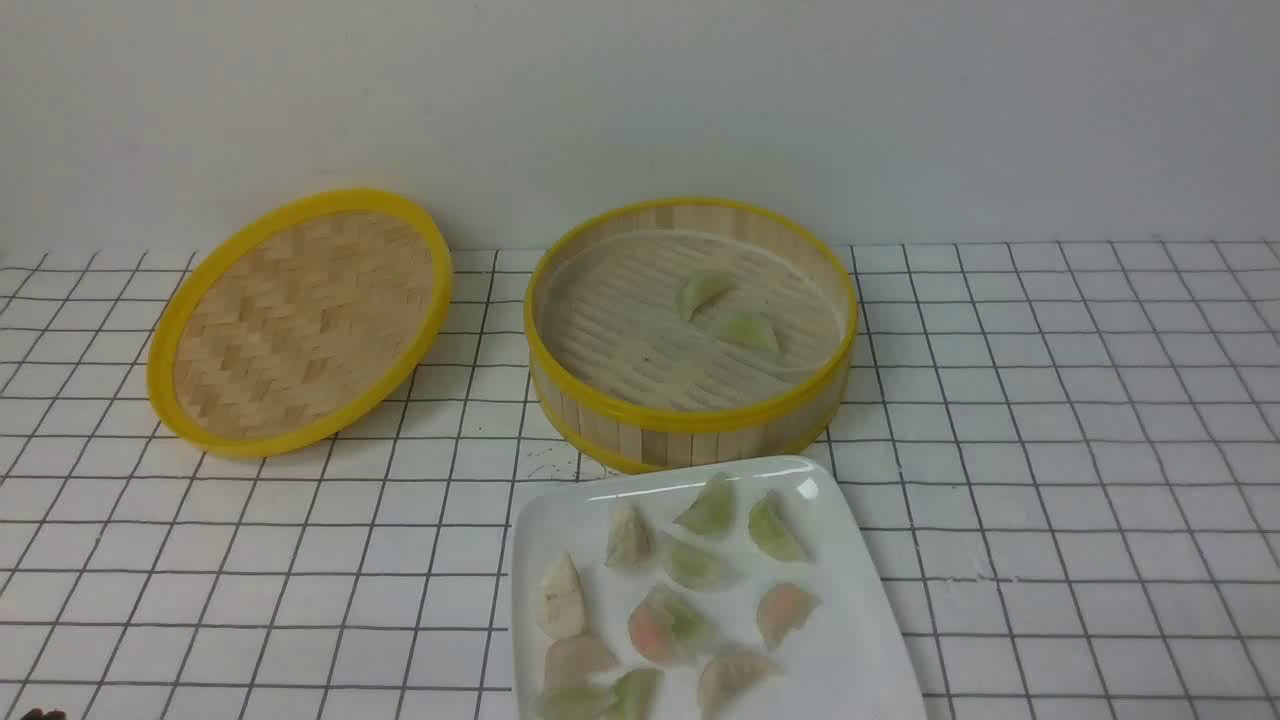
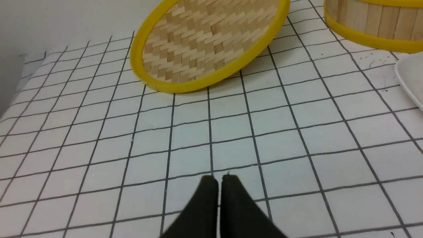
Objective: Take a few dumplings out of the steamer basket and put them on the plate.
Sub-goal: Use the right arm to grab a dumpling from inside the steamer
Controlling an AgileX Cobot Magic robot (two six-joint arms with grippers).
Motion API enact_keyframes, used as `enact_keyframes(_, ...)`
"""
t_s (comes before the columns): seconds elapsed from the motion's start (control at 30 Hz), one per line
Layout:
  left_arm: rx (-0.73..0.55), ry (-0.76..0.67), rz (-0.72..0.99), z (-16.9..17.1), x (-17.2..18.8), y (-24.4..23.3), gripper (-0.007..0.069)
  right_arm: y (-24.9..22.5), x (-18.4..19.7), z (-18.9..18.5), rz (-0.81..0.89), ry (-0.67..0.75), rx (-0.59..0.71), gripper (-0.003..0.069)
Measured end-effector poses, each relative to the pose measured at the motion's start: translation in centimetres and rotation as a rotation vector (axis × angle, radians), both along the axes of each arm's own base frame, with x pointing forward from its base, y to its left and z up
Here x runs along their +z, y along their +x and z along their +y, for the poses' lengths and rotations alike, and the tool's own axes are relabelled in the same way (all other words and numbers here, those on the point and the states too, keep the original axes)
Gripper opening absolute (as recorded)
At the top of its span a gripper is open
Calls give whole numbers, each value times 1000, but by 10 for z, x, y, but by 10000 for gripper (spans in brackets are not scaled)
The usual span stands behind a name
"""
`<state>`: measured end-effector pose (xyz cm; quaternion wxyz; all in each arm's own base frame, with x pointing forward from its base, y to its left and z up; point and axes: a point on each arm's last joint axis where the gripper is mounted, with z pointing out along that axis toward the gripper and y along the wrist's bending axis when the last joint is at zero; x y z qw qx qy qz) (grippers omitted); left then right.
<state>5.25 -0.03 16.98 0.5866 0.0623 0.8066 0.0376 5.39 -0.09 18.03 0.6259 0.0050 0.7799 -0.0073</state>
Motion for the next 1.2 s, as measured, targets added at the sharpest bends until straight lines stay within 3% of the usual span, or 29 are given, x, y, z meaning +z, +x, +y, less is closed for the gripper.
enact_keyframes(0.73,-3,10,-20,0,1,1,-6,0,0,0,0,0,0,-13)
enact_keyframes(0.83,6,-124,-123,-2,11,3,-6,0,0,0,0,0,0,-13)
enact_keyframes(0.97,39,-438,-272,-3,25,4,-6,0,0,0,0,0,0,-13)
enact_keyframes(1.1,70,-648,-385,0,36,4,-6,0,0,0,-3,1,0,-13)
enact_keyframes(1.2,104,-789,-473,5,43,3,-6,1,2,1,-51,101,-4,-13)
